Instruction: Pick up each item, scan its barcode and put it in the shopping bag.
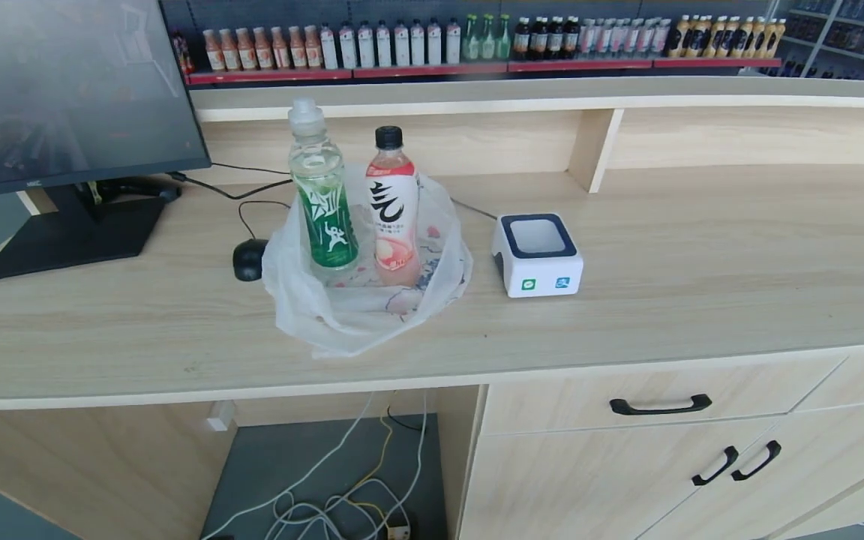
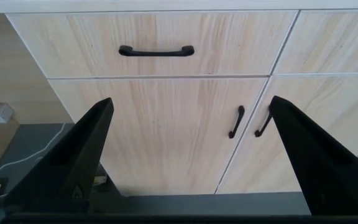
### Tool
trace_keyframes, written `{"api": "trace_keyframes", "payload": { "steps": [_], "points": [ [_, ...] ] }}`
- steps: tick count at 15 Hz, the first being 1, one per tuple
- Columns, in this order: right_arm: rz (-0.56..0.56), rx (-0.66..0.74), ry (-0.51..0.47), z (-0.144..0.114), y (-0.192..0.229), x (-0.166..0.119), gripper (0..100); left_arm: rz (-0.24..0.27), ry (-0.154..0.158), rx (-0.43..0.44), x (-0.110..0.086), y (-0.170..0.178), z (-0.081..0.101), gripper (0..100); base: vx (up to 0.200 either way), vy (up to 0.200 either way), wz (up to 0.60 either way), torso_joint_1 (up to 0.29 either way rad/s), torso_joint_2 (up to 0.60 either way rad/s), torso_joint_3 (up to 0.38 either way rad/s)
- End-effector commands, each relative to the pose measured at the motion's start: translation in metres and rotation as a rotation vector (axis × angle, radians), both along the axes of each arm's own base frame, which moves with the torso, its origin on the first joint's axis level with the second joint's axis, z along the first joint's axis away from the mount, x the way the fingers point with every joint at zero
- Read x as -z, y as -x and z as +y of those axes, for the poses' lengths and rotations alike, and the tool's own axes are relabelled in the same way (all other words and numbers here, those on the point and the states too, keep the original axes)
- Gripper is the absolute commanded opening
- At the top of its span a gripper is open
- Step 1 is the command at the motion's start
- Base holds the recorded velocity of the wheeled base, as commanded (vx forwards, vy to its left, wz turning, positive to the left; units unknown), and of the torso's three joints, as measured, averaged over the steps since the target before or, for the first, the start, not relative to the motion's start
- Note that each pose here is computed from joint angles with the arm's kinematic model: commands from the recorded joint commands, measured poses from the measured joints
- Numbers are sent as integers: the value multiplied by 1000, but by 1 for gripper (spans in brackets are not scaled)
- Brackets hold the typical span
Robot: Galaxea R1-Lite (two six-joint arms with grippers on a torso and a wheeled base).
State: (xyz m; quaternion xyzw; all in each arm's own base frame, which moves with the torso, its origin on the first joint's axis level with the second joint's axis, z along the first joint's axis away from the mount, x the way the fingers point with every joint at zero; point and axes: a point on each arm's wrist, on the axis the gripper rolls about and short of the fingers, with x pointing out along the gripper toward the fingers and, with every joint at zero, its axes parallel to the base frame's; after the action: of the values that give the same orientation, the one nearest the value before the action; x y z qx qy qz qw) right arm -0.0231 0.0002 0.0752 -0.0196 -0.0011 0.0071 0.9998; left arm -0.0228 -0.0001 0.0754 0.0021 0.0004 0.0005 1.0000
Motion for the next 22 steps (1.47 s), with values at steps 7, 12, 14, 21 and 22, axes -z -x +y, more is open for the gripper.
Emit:
{"api": "trace_keyframes", "payload": {
  "steps": [7, 12, 14, 21, 22],
  "points": [
    [3, -1, -2, 0, 0, 0, 100, 1, 1, 0, 0, 0, 0, 100, 0, -200, 0, 2, 9, 5],
    [3, -1, -1, 0, 0, 0, 100, 1, 1, 0, 0, 0, 0, 100, 0, -80, 0, 0, 1, 0],
    [3, -1, 1, 0, 0, 0, 100, 1, 1, 0, 0, 0, 0, 100, 0, 0, 0, 0, 0, 0],
    [3, -1, 1, 0, 0, 0, 100, 1, 0, 0, 0, 0, 0, 100, 0, 0, 0, 0, 0, 0],
    [3, -1, 1, 0, 0, 0, 100, 1, 0, 0, 0, 0, 0, 100, 0, 0, 0, 0, 0, 0]
  ]
}}
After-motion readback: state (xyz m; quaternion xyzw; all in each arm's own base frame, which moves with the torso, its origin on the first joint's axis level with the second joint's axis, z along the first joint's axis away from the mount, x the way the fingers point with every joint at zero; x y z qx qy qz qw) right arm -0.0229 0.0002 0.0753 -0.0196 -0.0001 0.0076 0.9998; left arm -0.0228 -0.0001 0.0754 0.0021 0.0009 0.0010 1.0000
